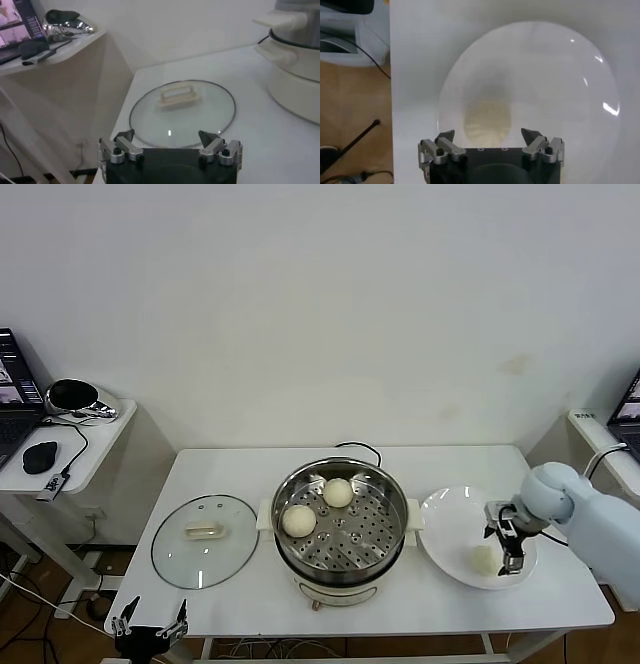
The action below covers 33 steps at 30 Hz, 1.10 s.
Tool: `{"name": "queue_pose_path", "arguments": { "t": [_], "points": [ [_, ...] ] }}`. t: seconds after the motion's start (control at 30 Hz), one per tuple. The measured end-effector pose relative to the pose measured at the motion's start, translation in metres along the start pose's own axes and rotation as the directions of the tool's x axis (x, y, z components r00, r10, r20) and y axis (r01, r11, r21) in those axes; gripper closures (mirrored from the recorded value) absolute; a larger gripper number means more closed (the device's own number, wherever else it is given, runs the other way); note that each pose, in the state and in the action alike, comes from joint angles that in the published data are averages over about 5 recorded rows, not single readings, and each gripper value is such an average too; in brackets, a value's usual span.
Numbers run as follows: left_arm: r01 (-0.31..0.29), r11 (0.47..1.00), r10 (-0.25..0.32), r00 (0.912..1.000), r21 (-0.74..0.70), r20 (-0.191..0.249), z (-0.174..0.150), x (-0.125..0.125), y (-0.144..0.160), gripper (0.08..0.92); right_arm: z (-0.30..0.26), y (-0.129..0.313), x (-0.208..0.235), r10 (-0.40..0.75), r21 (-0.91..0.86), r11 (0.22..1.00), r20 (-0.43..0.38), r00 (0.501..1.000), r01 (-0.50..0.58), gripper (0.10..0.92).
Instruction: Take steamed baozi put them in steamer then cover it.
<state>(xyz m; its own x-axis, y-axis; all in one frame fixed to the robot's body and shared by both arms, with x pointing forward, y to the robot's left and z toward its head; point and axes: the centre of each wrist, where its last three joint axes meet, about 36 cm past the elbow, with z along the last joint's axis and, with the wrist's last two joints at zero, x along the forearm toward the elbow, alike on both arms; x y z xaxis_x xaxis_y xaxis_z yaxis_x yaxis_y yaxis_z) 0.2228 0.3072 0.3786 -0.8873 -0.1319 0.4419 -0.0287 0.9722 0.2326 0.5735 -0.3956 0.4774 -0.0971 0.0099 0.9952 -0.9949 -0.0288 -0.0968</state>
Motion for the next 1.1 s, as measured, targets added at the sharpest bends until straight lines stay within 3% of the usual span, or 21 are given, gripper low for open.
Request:
{"name": "queue_pose_path", "arguments": {
  "t": [0.7,0.97,1.1],
  "points": [
    [-0.002,1.0,0.003,1.0,0.007,-0.007,0.004,-0.007,0.0,0.177,0.002,-0.007,-0.022,-0.012,-0.022,1.0,0.007,1.0,0.013,0.205],
    [-0.003,1.0,0.003,0.9999,0.007,-0.01,0.005,-0.007,-0.001,0.177,0.003,-0.009,-0.02,-0.017,-0.032,0.999,0.014,1.0,0.017,0.375],
    [-0.001,1.0,0.001,1.0,0.008,-0.008,0.004,-0.007,0.0,0.177,0.006,-0.011,-0.013,-0.017,-0.04,0.999,0.017,1.0,0.018,0.422]
  ]
}}
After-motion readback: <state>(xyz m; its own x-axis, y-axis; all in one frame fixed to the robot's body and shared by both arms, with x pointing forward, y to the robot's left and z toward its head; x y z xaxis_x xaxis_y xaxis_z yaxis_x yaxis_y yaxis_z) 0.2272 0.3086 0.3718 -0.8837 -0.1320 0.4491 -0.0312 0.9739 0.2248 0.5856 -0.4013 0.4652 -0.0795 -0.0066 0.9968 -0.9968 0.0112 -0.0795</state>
